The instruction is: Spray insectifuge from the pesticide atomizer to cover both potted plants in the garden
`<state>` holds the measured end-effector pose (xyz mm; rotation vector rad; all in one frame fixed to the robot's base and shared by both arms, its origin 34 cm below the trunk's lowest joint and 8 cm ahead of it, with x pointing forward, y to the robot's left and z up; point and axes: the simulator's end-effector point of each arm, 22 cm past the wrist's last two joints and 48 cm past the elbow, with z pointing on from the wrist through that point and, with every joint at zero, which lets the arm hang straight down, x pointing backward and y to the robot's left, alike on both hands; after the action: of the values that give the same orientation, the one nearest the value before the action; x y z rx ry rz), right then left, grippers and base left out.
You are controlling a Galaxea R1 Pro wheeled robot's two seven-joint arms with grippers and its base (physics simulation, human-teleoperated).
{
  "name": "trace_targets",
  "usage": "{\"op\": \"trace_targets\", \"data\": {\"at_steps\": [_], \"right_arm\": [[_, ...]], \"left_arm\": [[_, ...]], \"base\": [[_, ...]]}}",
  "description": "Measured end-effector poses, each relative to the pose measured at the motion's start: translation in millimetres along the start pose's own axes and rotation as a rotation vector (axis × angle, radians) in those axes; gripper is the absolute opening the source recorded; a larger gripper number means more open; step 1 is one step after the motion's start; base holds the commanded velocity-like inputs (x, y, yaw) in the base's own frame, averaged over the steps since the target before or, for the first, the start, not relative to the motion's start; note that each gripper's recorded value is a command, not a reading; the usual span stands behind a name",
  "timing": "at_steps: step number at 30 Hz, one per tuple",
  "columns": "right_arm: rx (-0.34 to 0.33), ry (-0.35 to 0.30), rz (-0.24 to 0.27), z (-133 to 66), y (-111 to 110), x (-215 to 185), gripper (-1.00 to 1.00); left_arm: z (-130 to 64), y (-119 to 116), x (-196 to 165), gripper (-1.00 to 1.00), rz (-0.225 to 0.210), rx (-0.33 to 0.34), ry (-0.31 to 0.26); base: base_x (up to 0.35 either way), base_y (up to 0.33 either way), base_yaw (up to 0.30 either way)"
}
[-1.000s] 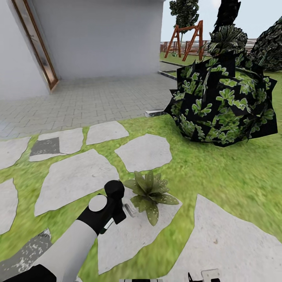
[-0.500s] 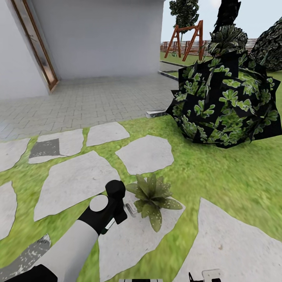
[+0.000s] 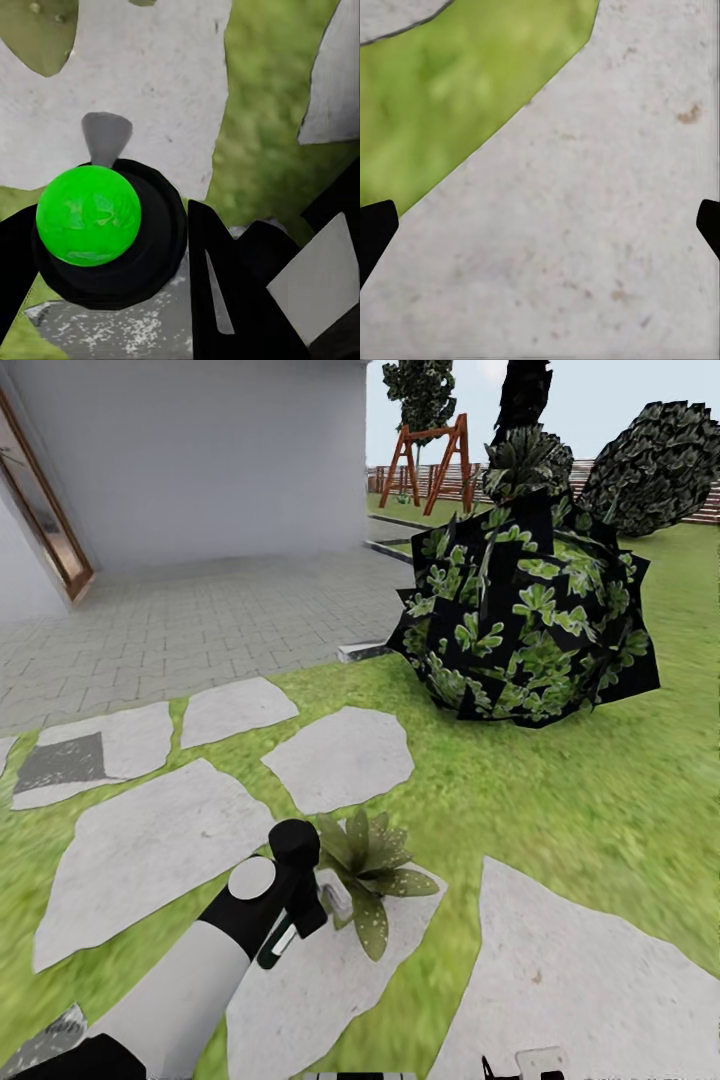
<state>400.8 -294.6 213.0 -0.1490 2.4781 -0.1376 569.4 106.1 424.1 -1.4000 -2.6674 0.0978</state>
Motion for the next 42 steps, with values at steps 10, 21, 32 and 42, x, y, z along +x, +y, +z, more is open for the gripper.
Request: {"op": "trace_targets", "data": {"at_steps": [10,21,32,42], "right_arm": [[0.0,0.0,0.0,0.1,0,0,1.0],[0.0,0.0,0.0,0.0,0,0,1.0],[0.0,0.0,0.0,0.1,0,0,1.0],[0.0,0.0,0.0,-0.1,0,0,1.0]], "left_arm": [[-2.6,39,28,-1.0,-0.003,-0.164,0.112],[-0.8,36,28,-1.0,-0.004,-0.159,0.114],[-1.4,38,29,-1.0,-0.013,-0.159,0.112],[-1.9,39,29,-1.0,-0.016,-0.159,0.11]], "base": [[-0.015,0.013,-0.004],[-0.024,0.171,0.0],[-0.069,0.157,0.0],[0.055,0.302,-0.064]]}}
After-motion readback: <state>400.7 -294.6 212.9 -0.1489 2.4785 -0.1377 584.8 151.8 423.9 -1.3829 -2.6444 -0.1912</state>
